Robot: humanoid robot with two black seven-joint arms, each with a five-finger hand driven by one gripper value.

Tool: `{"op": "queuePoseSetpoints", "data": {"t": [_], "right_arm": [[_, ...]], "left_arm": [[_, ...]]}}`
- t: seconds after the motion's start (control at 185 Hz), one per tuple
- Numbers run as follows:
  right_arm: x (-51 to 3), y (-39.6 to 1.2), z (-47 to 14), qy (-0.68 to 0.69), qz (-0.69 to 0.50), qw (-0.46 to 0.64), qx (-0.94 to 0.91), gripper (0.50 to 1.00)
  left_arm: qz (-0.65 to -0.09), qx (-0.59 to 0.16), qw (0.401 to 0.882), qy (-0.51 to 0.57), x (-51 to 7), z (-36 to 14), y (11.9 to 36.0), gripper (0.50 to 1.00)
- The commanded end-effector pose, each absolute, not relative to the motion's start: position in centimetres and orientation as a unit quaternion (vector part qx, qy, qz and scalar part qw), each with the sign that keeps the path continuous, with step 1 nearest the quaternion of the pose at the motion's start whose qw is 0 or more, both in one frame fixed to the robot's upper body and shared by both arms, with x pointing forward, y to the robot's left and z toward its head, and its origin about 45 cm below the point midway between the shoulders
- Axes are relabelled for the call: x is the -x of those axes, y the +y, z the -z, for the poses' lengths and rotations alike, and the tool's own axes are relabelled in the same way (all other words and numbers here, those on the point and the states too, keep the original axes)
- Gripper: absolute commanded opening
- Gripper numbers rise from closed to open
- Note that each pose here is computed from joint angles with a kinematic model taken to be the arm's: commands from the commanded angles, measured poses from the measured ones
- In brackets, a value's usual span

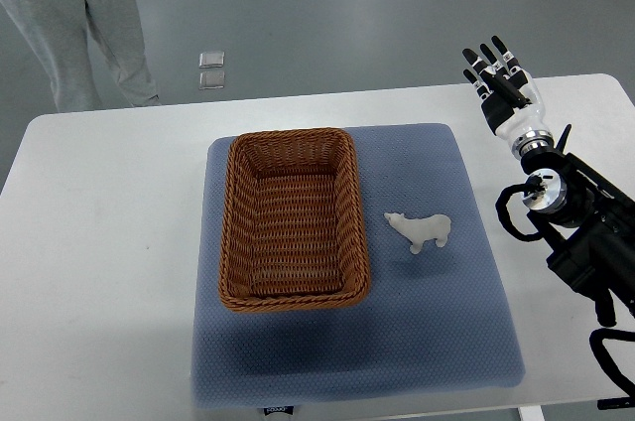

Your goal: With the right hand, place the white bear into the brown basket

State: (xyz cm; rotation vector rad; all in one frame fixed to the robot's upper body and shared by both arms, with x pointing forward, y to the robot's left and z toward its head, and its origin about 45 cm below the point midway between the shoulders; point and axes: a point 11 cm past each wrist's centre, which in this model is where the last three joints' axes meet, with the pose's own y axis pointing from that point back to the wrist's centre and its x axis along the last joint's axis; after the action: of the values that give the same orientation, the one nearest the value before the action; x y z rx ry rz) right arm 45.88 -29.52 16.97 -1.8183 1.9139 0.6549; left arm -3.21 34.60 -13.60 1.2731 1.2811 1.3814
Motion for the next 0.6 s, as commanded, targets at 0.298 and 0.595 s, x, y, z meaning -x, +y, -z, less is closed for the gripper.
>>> {"op": "queuePoseSetpoints", "data": {"t": [0.298, 0.595], "right_arm": [[-45.88, -29.57, -16.98, 0.688, -0.235, 0.209, 0.654, 0.924], [-45.84, -29.59, -16.91, 0.689, -0.235, 0.208, 0.654, 0.924]], "left_arm": [[-0.549, -0.511, 0.422, 0.509, 3.24, 13.59, 34.64, 1.000], [-0.548, -0.508, 0.424, 0.511, 3.18, 13.63, 34.38, 1.000]]}}
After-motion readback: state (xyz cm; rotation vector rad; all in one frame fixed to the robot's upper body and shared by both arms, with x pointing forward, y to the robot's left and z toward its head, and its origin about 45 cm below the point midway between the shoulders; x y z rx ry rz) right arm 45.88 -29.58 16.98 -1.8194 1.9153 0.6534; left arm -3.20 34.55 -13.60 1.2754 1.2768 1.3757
